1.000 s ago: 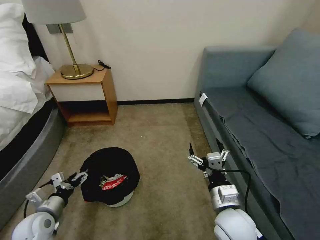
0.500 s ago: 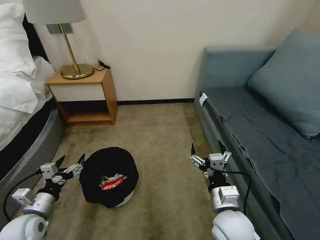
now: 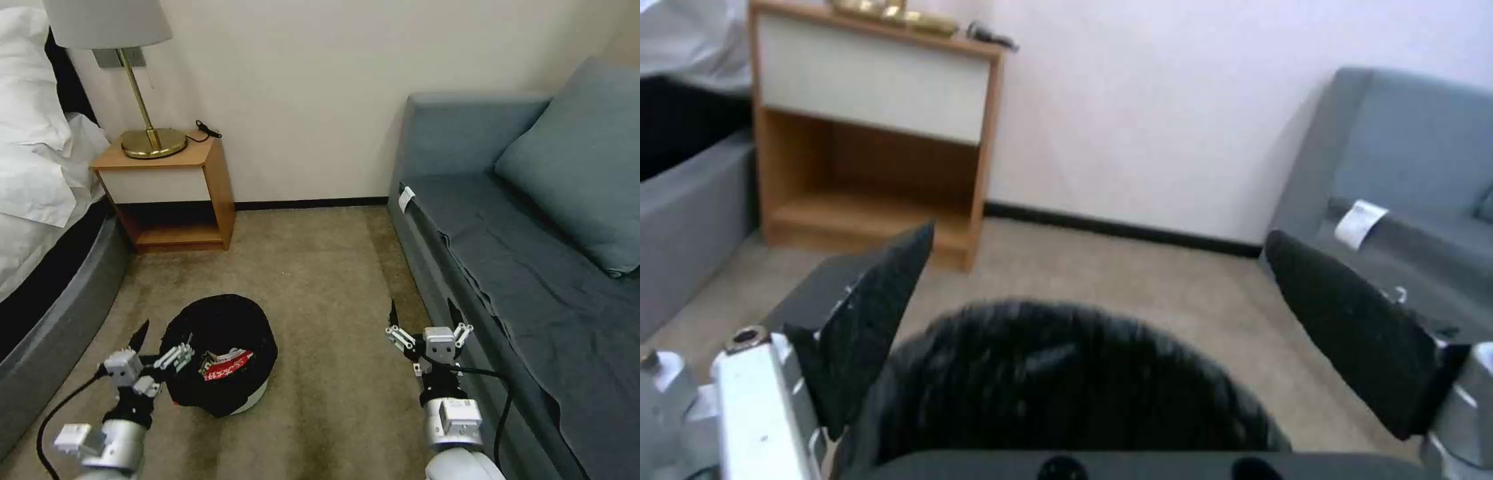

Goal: Pick up the trash bin, then pick up the garbage on the floor and place it into the trash bin.

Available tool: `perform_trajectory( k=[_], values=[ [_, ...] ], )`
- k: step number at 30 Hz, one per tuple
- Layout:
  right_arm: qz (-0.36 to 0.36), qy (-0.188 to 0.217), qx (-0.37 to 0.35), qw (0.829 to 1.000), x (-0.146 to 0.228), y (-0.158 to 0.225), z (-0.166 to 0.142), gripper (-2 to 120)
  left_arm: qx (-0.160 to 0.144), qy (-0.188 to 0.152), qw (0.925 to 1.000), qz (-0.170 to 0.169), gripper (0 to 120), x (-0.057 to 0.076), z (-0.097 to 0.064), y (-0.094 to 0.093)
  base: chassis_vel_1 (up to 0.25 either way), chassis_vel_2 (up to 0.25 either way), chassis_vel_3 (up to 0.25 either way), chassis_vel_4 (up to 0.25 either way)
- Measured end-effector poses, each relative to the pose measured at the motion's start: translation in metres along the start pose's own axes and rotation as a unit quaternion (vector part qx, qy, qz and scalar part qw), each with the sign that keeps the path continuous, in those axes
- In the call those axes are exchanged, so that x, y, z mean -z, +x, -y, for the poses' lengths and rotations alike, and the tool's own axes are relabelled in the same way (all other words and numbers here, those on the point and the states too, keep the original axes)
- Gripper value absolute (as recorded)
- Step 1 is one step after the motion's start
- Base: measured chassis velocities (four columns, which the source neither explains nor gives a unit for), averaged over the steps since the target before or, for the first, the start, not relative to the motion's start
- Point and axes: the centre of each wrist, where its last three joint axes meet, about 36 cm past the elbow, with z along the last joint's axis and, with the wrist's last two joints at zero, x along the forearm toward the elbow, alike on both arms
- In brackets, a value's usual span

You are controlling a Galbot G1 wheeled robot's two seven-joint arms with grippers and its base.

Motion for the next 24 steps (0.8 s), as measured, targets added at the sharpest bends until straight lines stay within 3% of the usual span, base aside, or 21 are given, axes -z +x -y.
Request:
perform_trajectory(
  k=[5, 9, 18, 24],
  values=[
    [-0.001, 0.006, -0.006, 1.0, -0.001, 0.005, 0.001, 100, 0.004, -0.006, 0.9998, -0.018, 100, 0.004, 0.009, 0.017, 0.0, 0.0, 0.0, 0.0],
    [-0.002, 0.012, -0.01, 1.0, -0.002, 0.007, -0.001, 100, -0.015, -0.01, 0.9996, -0.021, 100, 0.008, 0.022, 0.028, 0.0, 0.0, 0.0, 0.0],
    [-0.009, 0.015, -0.016, 1.0, -0.008, 0.0, -0.006, 100, -0.019, -0.022, 0.9994, -0.019, 100, 0.017, 0.032, 0.027, 0.0, 0.0, 0.0, 0.0],
    [-0.017, 0.02, -0.021, 0.999, -0.011, -0.003, -0.01, 100, -0.014, -0.01, 0.9994, -0.03, 100, 0.023, 0.044, 0.021, 0.0, 0.0, 0.0, 0.0]
  ],
)
